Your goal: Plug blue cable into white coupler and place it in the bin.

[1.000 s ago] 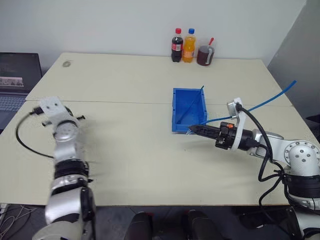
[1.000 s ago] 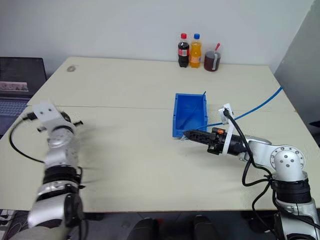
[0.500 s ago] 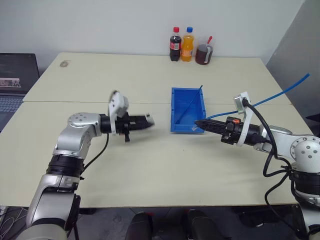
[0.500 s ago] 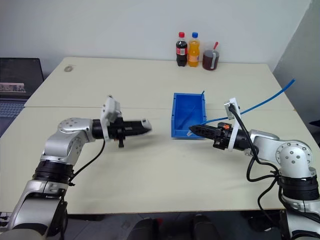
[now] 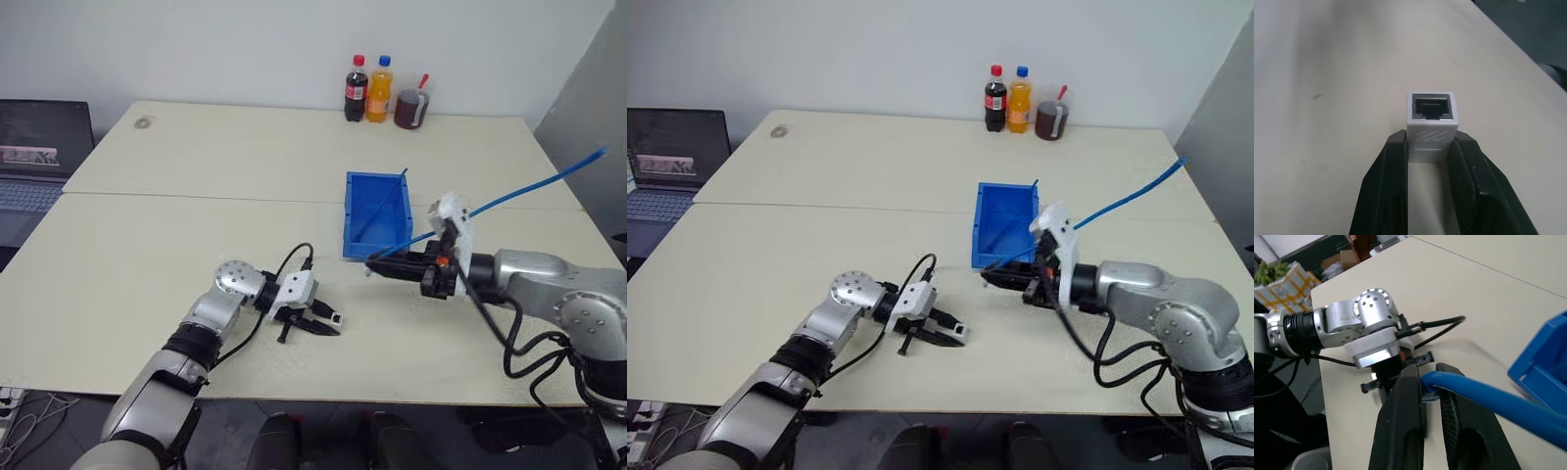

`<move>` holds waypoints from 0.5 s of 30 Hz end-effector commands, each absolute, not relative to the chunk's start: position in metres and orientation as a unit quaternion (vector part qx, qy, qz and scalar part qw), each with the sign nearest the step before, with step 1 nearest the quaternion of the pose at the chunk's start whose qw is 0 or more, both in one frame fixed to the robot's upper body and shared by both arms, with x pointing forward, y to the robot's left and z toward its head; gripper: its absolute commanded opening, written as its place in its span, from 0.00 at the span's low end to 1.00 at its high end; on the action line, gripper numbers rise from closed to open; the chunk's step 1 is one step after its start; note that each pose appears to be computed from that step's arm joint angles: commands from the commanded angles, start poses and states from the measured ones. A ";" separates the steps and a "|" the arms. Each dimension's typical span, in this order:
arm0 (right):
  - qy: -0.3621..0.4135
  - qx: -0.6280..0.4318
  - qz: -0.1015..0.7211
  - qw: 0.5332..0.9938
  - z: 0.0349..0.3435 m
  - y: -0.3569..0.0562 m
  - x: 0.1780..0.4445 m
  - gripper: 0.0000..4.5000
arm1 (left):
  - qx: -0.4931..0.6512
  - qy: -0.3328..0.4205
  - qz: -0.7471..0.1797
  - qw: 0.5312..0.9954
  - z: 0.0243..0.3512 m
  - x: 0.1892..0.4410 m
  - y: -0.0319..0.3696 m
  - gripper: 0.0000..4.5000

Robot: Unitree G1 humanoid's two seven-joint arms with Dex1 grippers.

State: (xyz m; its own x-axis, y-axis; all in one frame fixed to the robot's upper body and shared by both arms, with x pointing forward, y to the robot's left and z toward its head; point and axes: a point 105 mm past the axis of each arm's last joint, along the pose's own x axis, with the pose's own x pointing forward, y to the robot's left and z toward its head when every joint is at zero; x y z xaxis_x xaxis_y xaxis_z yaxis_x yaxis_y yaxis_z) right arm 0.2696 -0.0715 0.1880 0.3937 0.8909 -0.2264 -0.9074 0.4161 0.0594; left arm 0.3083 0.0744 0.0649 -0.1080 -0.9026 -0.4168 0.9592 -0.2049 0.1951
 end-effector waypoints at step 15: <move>0.086 -0.146 0.569 0.805 0.140 -0.054 0.280 0.04 | 0.227 0.077 -0.724 0.647 0.060 0.318 0.066 0.17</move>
